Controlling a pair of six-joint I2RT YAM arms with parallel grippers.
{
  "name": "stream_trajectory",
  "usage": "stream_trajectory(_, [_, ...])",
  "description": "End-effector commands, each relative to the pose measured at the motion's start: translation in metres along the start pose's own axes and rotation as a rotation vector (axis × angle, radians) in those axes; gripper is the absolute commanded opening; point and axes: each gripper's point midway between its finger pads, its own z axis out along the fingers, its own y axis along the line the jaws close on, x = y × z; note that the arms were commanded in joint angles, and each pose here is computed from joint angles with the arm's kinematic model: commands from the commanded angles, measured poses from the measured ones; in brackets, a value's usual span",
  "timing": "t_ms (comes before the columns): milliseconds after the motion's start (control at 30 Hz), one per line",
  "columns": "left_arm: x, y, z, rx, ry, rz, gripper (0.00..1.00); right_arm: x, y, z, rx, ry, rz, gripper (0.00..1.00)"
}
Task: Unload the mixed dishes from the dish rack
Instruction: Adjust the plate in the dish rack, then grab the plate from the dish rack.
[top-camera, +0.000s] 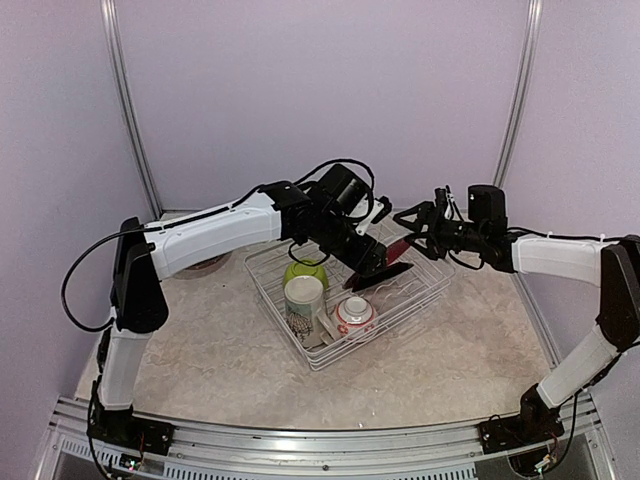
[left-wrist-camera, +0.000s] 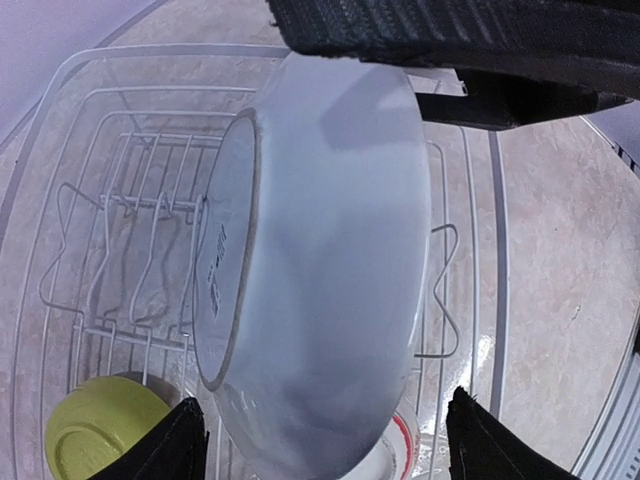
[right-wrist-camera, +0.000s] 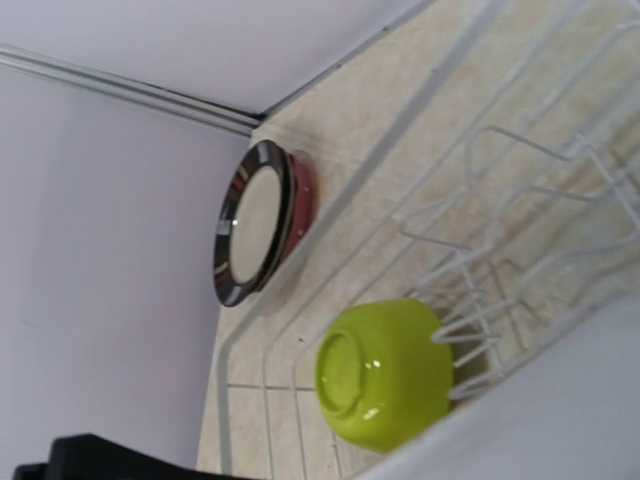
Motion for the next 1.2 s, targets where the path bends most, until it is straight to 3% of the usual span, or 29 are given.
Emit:
stream_trajectory(0, [-0.002, 0.015, 0.011, -0.137, -0.005, 0.055, 0.73, -0.006, 0.026, 0.005, -0.078, -0.011, -0.049, 0.78])
stream_trajectory(233, [-0.005, 0.035, 0.022, -0.299, -0.021, 0.127, 0.53, -0.006, 0.024, 0.004, -0.047, -0.017, -0.072, 0.78])
stream_trajectory(567, [-0.008, 0.035, 0.033, -0.401, -0.036, 0.222, 0.33, -0.009, 0.020, 0.002, 0.041, -0.031, -0.129, 0.80])
stream_trajectory(867, [-0.005, 0.031, 0.035, -0.396, -0.040, 0.232, 0.15, -0.025, 0.023, -0.029, 0.195, -0.098, -0.265, 0.99])
stream_trajectory(1167, [-0.012, 0.010, 0.023, -0.270, -0.086, 0.200, 0.01, -0.058, 0.018, -0.098, 0.395, -0.242, -0.356, 1.00])
